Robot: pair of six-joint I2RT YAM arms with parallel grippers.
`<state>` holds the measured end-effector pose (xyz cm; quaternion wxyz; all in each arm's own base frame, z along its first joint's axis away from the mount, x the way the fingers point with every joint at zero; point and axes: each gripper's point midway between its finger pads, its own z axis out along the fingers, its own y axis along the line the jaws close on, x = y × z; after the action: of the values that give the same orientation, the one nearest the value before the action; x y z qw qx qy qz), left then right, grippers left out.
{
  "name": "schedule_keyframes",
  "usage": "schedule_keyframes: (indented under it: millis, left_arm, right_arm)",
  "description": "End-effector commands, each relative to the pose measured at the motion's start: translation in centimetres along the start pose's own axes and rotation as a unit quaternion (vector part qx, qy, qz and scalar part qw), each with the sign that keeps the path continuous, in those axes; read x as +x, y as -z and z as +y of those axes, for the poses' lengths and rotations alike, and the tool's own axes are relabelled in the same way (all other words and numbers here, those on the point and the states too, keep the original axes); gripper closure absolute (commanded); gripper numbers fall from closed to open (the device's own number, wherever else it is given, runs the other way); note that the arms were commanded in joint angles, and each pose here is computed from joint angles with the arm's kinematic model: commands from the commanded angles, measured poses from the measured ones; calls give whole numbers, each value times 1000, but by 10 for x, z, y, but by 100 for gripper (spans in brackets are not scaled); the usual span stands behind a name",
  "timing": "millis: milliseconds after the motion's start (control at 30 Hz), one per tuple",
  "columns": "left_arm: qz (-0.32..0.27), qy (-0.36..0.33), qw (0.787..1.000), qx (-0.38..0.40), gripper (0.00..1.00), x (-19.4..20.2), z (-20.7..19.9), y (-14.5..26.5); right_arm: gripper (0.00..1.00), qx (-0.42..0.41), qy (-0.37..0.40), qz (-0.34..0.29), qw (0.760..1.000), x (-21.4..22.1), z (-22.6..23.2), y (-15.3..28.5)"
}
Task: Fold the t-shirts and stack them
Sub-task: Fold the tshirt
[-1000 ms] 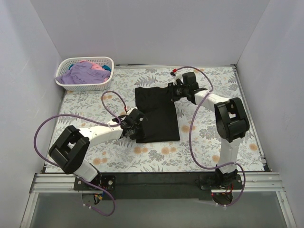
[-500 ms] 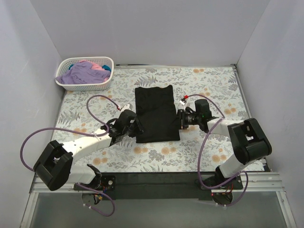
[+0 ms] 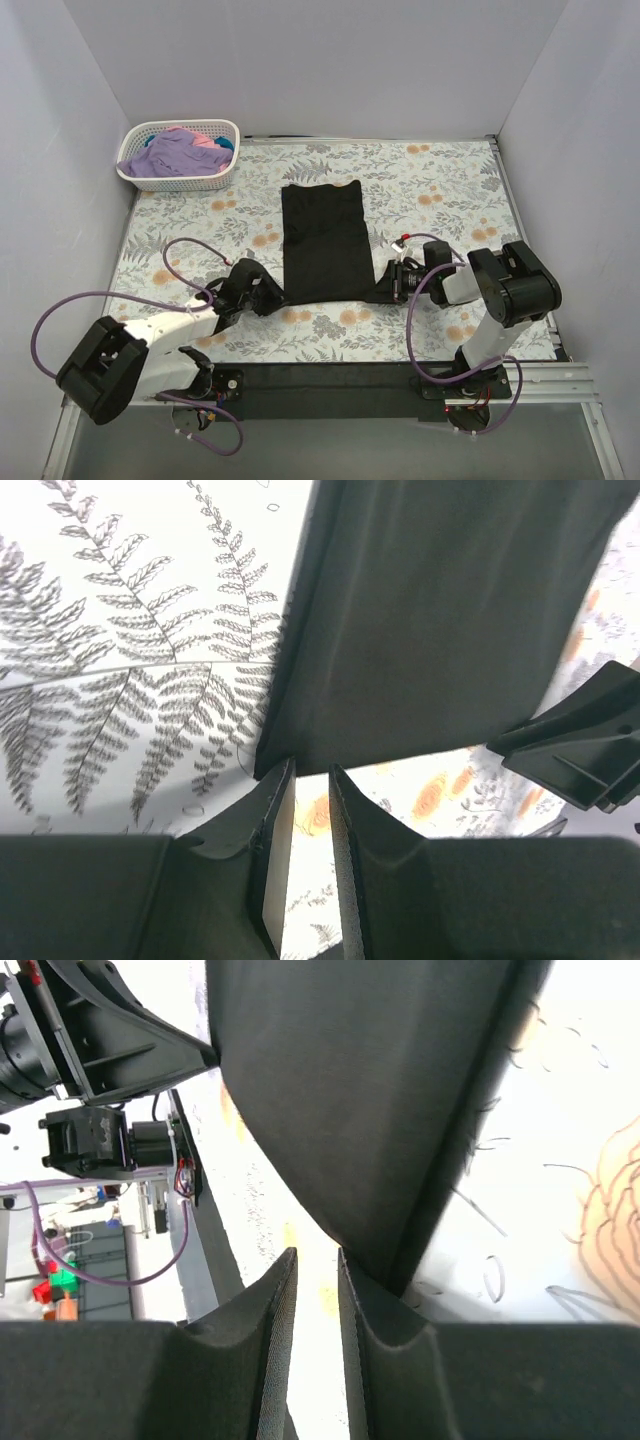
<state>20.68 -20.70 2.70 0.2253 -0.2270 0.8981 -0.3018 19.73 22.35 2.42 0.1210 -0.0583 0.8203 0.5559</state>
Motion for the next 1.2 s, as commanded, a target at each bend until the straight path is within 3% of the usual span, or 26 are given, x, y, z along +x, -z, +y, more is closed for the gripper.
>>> schedule_keyframes:
  millis: [0, 167, 267, 433, 633, 767, 933, 1167]
  left_arm:
    - [-17, 9, 1000, 19, 81, -9, -9, 15]
    - [-81, -15, 992, 98, 79, -57, -67, 34]
    - [-116, -33, 986, 118, 79, -90, -100, 32]
    - [-113, -33, 988, 96, 79, -133, -100, -20]
    - [-78, 6, 994, 73, 80, -166, -83, -82]
    - [-66, 17, 997, 43, 81, -169, -60, -114]
    - [-58, 32, 997, 31, 80, -165, -44, -122]
    - [-107, -26, 992, 55, 64, -178, -75, -64]
  right_arm:
    - [71, -26, 55, -32, 998, -21, 25, 6]
    - [70, -60, 110, -74, 989, -82, 73, 8]
    - [69, -57, 114, -88, 988, -112, 75, 0]
    - [69, -57, 118, -113, 985, -177, 75, -19]
    - [69, -23, 84, -143, 986, -228, 23, -37]
    - [69, 4, 41, -155, 987, -241, -25, -40]
    - [70, 21, 2, -159, 987, -239, -57, -36]
    - [69, 39, 58, -187, 980, -235, -8, -1]
